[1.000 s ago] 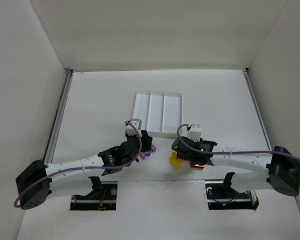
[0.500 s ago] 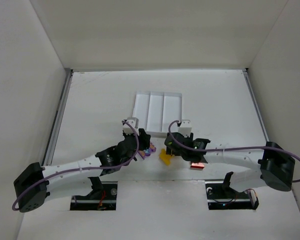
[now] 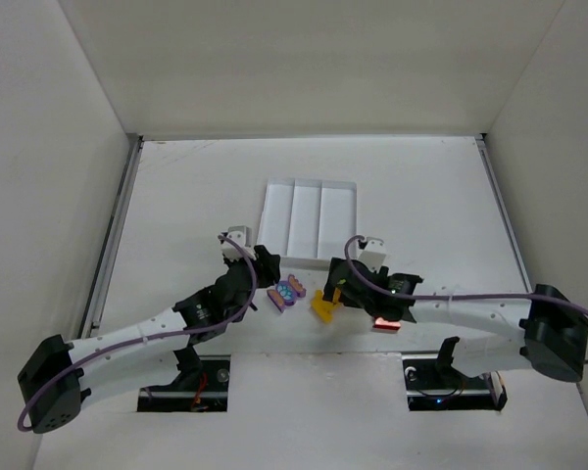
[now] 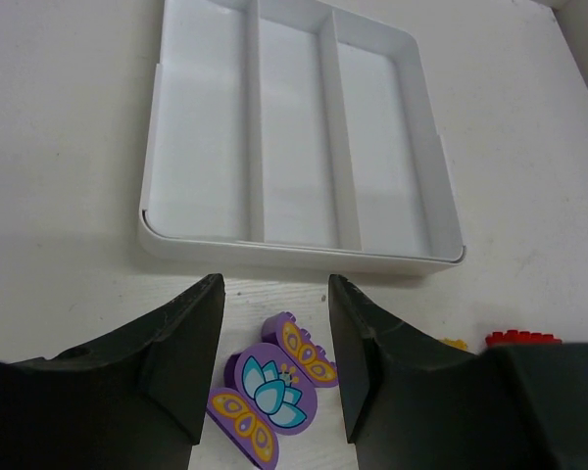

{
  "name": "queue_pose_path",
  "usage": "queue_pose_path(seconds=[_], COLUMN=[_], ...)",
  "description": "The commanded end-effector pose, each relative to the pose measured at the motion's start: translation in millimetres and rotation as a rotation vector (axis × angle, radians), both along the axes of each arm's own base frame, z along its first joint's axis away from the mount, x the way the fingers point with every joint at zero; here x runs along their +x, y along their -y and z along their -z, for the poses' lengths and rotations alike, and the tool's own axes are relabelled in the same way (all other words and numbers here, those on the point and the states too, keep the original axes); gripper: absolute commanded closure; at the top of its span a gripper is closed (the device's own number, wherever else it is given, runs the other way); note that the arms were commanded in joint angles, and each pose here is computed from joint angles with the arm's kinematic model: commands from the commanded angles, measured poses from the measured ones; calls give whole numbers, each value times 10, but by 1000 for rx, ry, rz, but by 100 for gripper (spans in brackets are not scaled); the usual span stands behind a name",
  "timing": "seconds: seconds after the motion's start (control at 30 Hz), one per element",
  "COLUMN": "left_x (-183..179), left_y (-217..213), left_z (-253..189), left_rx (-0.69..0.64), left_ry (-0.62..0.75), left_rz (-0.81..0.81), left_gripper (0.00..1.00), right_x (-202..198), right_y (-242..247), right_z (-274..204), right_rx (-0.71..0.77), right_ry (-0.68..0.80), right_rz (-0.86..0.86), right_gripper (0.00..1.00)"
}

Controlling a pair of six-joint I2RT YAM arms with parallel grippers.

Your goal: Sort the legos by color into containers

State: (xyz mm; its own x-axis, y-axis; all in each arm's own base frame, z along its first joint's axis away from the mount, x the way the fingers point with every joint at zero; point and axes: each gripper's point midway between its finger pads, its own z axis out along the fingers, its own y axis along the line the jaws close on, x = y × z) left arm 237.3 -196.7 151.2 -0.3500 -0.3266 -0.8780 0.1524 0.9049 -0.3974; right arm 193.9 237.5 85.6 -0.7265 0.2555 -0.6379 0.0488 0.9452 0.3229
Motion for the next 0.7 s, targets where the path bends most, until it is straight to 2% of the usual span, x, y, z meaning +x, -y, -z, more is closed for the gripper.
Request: queue_pose_path(seconds=[0.0, 0.27, 0.43, 0.57, 0.67], left_x=[-3, -38, -33, -31, -33], left_y=[14, 29, 29, 32, 30], left_z=[6, -12, 0, -7, 12], left_rx=[-4, -23, -22, -20, -17], left_ry=[8, 13, 8, 9, 5], left_rz=[1, 27, 32, 33, 32], left_gripper=[56, 56, 56, 56, 56], right_x=[19, 140, 248, 278, 277], right_y=[-151, -201, -204, -259, -272], right_z=[95, 297, 347, 321, 362], right_rx=[21, 13, 37, 85, 106], right_ry=[-45, -66, -56, -40, -45], right_rz=[18, 54, 81, 84, 78], right_gripper=[3, 4, 11, 12, 18])
